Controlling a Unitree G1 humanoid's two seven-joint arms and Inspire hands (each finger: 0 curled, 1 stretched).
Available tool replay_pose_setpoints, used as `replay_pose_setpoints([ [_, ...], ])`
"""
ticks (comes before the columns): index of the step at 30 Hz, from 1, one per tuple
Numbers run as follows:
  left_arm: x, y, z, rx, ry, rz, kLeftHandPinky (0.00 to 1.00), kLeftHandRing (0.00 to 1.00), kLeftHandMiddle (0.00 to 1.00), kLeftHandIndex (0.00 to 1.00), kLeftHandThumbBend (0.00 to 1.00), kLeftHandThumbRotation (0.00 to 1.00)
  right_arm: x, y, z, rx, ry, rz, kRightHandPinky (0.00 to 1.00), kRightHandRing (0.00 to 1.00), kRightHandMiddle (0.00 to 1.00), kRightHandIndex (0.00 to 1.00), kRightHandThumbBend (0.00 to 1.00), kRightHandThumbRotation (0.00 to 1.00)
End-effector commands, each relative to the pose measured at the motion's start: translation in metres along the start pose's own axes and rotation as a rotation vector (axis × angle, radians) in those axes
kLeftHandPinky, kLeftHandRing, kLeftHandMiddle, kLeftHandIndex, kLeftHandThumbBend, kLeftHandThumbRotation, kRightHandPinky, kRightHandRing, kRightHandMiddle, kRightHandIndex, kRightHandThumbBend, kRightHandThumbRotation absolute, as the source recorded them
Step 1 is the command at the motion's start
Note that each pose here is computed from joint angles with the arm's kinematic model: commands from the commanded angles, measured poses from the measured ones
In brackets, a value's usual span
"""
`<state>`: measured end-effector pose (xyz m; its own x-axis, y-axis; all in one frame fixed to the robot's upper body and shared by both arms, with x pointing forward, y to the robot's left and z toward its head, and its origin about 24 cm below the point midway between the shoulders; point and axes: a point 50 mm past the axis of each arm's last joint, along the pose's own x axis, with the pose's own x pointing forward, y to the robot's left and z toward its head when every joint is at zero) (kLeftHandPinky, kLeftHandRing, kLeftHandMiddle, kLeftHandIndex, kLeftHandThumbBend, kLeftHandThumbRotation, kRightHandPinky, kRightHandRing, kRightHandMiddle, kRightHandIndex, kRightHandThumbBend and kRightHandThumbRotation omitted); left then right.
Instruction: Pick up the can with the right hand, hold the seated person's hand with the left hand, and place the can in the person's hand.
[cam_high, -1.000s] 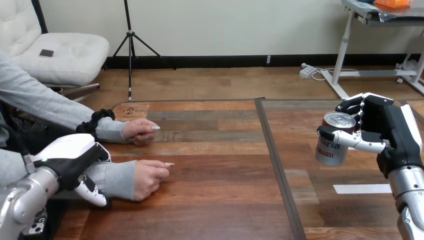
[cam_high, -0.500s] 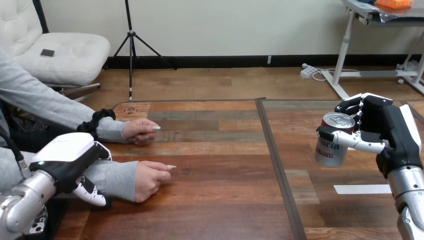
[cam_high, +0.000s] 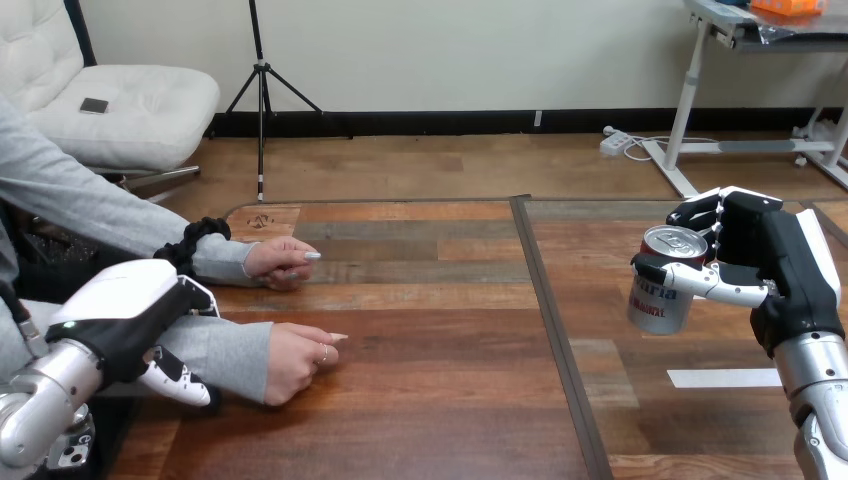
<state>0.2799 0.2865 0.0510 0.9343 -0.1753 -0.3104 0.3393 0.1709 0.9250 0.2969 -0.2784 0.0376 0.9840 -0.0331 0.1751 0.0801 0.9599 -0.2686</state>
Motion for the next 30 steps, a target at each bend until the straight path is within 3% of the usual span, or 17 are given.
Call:
replay_pose_setpoints([
  [1, -0.007, 0.049, 0.002, 0.028, -0.035, 0.169, 0.22, 0.29, 0.36, 0.48, 0.83, 0.0, 0.019, -0.005, 0.027, -0.012, -0.125, -0.033, 0.25, 0.29, 0.4, 0.4, 0.87, 0.0],
  [30, -0.02, 0.075, 0.016, 0.02, -0.074, 0.3, 0.2, 0.25, 0.34, 0.47, 0.85, 0.0, 0.02, -0.002, 0.026, -0.019, -0.117, -0.025, 0.24, 0.28, 0.39, 0.4, 0.87, 0.0],
])
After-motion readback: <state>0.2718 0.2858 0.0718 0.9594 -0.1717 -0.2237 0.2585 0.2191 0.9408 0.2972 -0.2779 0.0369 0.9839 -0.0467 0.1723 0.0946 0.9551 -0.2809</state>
